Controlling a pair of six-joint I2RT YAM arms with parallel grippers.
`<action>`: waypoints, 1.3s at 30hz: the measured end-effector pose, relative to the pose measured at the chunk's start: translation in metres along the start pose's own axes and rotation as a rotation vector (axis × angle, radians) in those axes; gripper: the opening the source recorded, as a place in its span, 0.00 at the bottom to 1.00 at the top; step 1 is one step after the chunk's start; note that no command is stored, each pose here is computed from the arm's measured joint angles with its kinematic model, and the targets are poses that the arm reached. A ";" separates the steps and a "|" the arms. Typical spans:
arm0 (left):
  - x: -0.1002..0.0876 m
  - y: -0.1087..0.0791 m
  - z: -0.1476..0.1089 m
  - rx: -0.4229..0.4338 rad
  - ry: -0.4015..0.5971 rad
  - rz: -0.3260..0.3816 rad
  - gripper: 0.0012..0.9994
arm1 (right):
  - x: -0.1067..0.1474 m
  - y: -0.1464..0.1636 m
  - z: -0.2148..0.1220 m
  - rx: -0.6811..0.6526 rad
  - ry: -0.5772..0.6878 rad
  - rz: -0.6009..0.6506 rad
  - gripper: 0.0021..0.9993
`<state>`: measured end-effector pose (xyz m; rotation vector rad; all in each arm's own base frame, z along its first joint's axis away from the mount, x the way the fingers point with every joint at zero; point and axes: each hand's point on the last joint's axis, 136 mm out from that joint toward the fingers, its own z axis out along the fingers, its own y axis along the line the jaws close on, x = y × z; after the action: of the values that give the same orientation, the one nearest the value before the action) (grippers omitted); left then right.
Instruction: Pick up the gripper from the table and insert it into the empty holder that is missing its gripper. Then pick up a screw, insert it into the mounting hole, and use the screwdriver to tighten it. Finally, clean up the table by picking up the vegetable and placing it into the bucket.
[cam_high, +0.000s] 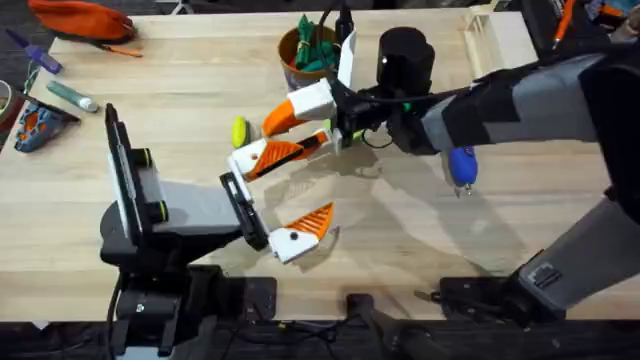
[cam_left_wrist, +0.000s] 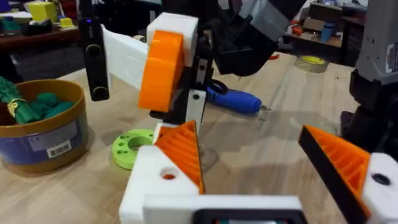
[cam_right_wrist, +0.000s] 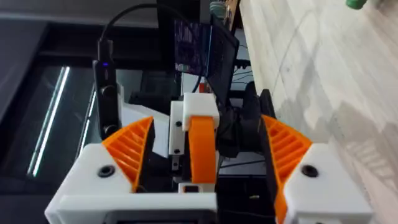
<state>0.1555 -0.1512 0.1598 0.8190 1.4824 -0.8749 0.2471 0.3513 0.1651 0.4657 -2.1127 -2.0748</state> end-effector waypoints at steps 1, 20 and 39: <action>0.000 0.000 0.000 0.000 0.000 0.000 0.99 | 0.000 0.000 0.000 0.001 -0.002 0.000 0.89; 0.000 0.000 0.000 0.000 0.000 0.000 0.99 | -0.008 0.000 -0.023 0.065 -0.076 -0.008 0.89; 0.000 0.000 0.000 0.000 0.000 0.000 0.99 | -0.004 0.015 -0.058 0.155 -0.168 -0.017 0.89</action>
<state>0.1555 -0.1513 0.1598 0.8194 1.4820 -0.8751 0.2677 0.2973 0.1825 0.3393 -2.3851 -2.0332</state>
